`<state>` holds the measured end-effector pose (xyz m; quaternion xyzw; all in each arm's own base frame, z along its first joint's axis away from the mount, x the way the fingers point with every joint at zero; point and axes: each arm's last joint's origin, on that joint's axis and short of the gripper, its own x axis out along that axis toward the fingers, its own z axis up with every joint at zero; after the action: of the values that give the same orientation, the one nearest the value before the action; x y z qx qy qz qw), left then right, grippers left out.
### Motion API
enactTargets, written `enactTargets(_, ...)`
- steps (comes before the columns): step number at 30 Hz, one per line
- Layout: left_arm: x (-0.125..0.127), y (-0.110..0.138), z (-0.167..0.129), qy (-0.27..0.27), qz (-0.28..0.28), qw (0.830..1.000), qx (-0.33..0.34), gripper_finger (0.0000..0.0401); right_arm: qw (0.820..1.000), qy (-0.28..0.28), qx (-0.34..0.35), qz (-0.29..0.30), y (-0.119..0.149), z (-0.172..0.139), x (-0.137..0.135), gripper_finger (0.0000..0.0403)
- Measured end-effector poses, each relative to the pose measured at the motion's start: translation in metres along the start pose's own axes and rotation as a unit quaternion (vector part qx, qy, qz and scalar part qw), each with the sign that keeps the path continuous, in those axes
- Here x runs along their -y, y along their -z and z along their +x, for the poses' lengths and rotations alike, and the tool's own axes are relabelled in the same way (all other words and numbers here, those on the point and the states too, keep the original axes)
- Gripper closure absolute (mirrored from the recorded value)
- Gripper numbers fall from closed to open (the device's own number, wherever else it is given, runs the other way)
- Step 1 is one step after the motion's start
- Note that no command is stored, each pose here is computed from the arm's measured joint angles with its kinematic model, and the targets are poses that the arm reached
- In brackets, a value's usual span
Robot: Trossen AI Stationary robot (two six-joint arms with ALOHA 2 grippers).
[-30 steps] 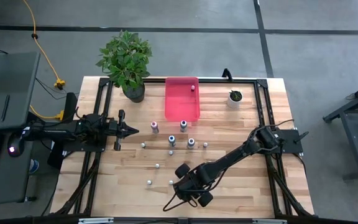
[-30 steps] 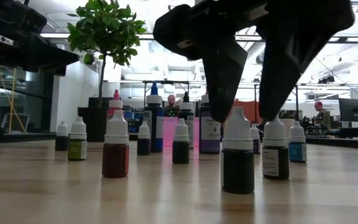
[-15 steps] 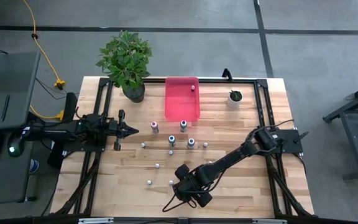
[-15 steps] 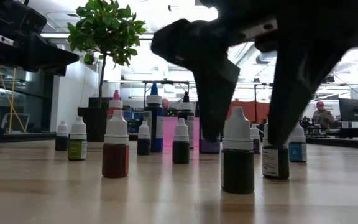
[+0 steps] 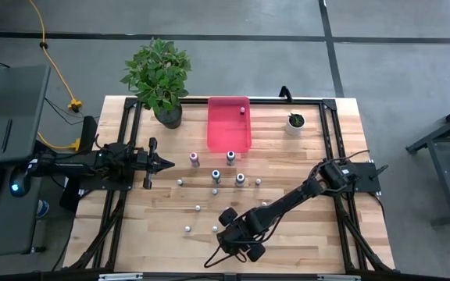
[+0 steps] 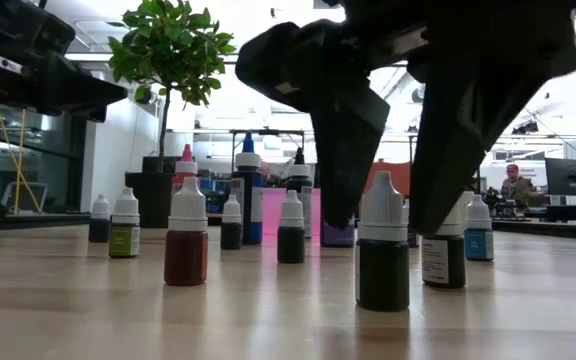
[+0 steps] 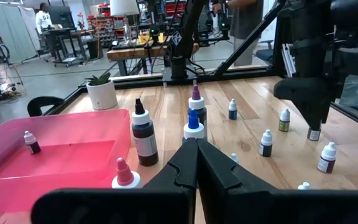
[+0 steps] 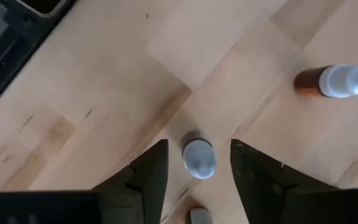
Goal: Pick & Place food coloring
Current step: Put the purple food coloring bottle into the pink bin
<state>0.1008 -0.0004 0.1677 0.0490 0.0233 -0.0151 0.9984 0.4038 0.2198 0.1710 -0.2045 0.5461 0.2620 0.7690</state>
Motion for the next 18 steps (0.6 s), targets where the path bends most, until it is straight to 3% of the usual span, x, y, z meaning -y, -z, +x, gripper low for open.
enactTargets(18, 0.0, 0.0, 0.0, 0.0, 0.0, 1.0, 0.0, 0.0401, 1.0, -0.002, -0.012, 0.024, 0.0023, 0.0, -0.0004, 0.0329)
